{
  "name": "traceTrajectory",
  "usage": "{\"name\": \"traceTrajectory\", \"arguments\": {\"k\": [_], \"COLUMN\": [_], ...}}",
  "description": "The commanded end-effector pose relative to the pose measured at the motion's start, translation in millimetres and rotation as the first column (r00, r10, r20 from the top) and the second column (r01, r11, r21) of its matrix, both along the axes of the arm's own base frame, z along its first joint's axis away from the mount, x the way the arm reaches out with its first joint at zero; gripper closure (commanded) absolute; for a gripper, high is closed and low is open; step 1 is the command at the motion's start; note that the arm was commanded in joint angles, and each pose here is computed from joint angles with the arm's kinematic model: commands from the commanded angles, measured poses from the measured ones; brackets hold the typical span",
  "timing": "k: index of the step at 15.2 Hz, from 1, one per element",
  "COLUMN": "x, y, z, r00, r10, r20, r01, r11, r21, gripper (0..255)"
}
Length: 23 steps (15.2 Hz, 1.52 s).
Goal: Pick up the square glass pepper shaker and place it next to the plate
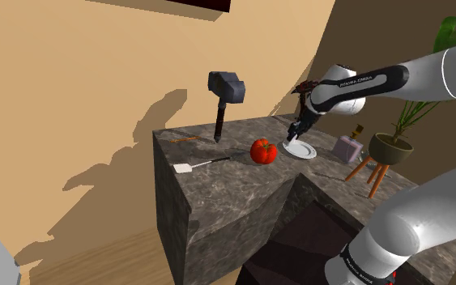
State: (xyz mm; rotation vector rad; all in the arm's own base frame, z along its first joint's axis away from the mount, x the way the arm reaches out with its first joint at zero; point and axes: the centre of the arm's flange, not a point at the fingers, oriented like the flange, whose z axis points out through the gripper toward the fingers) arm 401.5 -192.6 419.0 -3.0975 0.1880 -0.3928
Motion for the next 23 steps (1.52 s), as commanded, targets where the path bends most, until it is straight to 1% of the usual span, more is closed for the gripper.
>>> {"name": "traceTrajectory", "arguments": {"k": [1, 15, 23], "x": [-12.7, -109.1, -109.1], "y": [-21.5, -181.5, -181.5], "z": [-0.2, 0.6, -41.7], "r00": [1.0, 1.0, 1.0], "r10": [0.002, 0.002, 0.002], "r20": [0.0, 0.0, 0.0], "r01": [-0.002, -0.002, -0.002], "r11": [1.0, 1.0, 1.0], "r21": [0.0, 0.0, 0.0], "gripper": [255, 255, 255]}}
